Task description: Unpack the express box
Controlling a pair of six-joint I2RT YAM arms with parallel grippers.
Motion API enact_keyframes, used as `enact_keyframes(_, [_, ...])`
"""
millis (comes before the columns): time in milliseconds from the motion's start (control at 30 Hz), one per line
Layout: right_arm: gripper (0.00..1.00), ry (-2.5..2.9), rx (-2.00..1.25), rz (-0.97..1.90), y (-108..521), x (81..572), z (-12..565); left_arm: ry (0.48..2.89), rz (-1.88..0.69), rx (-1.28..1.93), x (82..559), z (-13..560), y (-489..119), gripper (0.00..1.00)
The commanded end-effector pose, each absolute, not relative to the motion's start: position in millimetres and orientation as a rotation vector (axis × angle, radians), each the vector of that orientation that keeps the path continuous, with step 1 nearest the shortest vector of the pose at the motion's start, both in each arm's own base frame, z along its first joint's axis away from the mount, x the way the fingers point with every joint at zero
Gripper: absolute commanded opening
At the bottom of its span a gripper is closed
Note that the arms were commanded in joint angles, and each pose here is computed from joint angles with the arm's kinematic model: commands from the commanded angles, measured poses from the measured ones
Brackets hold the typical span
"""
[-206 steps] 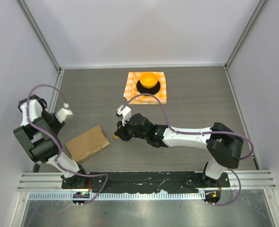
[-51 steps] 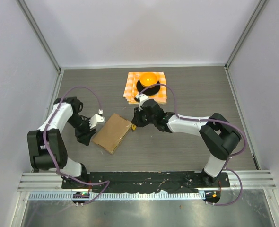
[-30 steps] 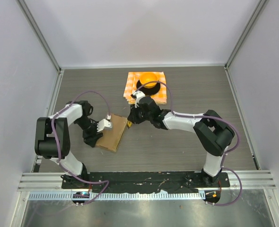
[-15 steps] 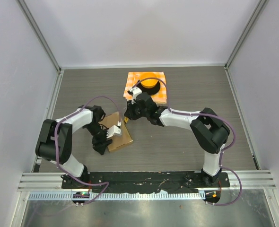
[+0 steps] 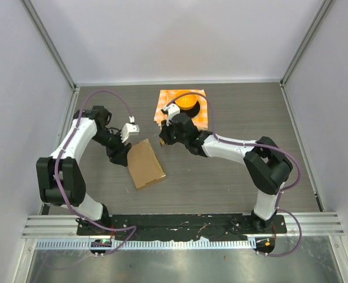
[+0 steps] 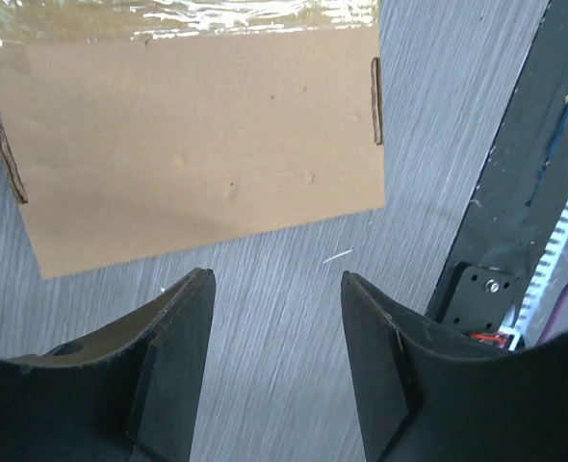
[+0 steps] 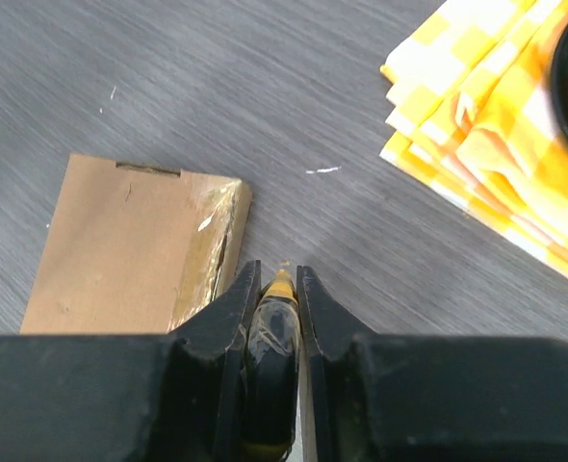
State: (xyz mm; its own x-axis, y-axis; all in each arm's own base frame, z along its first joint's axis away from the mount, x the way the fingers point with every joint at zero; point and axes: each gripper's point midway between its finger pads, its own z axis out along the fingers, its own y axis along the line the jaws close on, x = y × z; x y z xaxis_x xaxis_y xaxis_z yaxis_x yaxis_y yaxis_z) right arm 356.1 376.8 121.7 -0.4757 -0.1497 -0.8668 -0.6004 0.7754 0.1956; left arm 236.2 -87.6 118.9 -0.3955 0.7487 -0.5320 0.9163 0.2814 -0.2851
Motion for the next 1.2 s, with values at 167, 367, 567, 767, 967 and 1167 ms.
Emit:
enact_keyframes(167, [0.01, 1.723, -0.454, 0.634, 397.0, 370.1, 202.8, 2.206, -0.748, 1.323, 299.5, 96.9, -115.4, 0.62])
enact_keyframes(367, [0.01, 1.634, -0.426, 0.617, 403.1, 366.4, 213.5, 2.191, -0.588, 1.284, 327.4, 70.4, -109.7, 0.63])
enact_keyframes(567, [0.01, 1.627, -0.443, 0.596, 414.1, 361.5, 205.3, 2.211, -0.448, 1.228, 341.7, 55.9, -100.5, 0.64])
enact_keyframes(767, [0.01, 1.636, -0.435, 0.598, 420.2, 361.8, 195.2, 2.241, -0.4, 1.249, 336.2, 42.4, -96.6, 0.64])
enact_keyframes(967, [0.01, 1.673, -0.441, 0.583, 423.1, 362.2, 174.4, 2.27, -0.412, 1.252, 328.0, 39.7, -97.6, 0.63])
enact_keyframes(1167, [0.01, 1.699, -0.436, 0.569, 424.2, 364.7, 155.7, 2.291, -0.398, 1.259, 321.3, 35.9, -95.4, 0.63])
